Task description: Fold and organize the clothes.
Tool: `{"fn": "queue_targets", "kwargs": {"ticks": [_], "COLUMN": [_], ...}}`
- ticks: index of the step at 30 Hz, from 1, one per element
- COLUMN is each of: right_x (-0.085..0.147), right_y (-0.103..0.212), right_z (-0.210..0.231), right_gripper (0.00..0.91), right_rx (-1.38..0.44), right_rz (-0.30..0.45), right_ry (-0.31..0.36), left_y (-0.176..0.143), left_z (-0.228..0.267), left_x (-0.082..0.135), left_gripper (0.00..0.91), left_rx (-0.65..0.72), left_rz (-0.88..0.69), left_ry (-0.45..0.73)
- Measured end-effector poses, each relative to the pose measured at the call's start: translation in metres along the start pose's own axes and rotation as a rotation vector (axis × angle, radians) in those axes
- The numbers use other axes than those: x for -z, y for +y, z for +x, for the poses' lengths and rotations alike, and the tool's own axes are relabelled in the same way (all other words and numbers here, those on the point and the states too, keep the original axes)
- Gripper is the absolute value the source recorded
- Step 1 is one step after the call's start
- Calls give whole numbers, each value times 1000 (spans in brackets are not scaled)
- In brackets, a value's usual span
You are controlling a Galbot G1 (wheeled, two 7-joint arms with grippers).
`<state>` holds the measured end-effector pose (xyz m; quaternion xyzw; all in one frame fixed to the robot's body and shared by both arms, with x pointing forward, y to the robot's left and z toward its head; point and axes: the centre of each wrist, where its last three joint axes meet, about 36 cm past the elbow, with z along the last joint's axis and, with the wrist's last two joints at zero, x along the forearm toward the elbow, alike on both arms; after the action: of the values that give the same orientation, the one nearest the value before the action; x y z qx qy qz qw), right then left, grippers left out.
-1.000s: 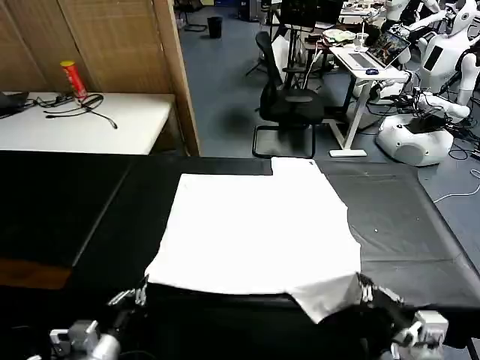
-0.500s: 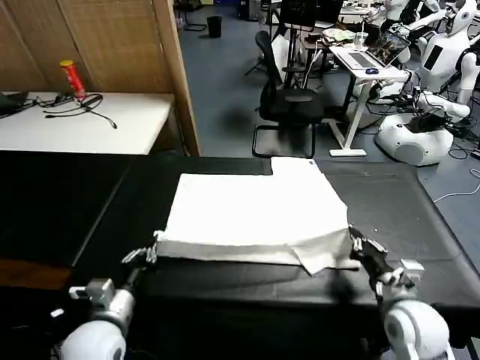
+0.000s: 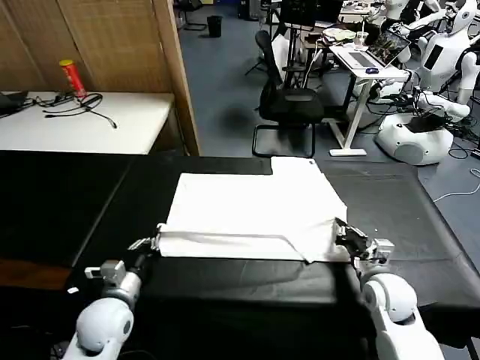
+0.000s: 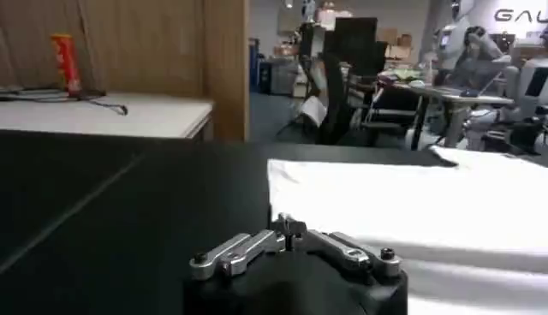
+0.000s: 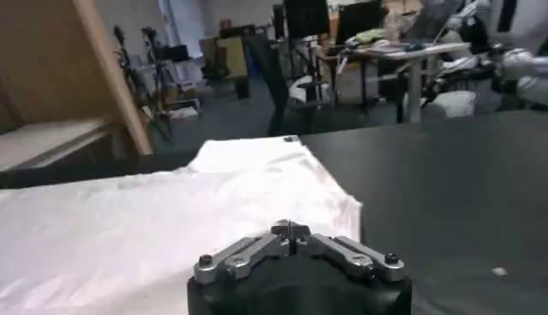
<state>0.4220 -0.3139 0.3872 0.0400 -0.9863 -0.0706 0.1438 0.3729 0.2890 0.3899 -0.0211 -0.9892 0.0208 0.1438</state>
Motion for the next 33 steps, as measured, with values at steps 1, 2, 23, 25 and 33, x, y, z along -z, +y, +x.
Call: {"fn": "queue_targets", "kwargs": {"ticks": [1, 2, 23, 25, 33], "right_x": [2, 5, 1, -1, -8], "right_y": [-1, -2, -6, -6, -9], "right_z": [3, 7, 103, 106, 106], "right_gripper": [878, 878, 585, 517, 254], "right_rx": [1, 0, -70, -72, -84], "right_rz": [9, 22, 115, 104, 86], "right_ry": [-4, -6, 190, 194, 202], "left_y": [0, 0, 7, 8, 11], "left_z": [-2, -3, 32, 34, 35], "left_x": [0, 1, 1, -1, -8], "left_gripper": [878, 878, 868, 741, 98], "left_rx": [1, 2, -36, -36, -37], "left_rz": [2, 3, 27, 33, 48], "left_ry": [-2, -3, 132, 140, 163]}}
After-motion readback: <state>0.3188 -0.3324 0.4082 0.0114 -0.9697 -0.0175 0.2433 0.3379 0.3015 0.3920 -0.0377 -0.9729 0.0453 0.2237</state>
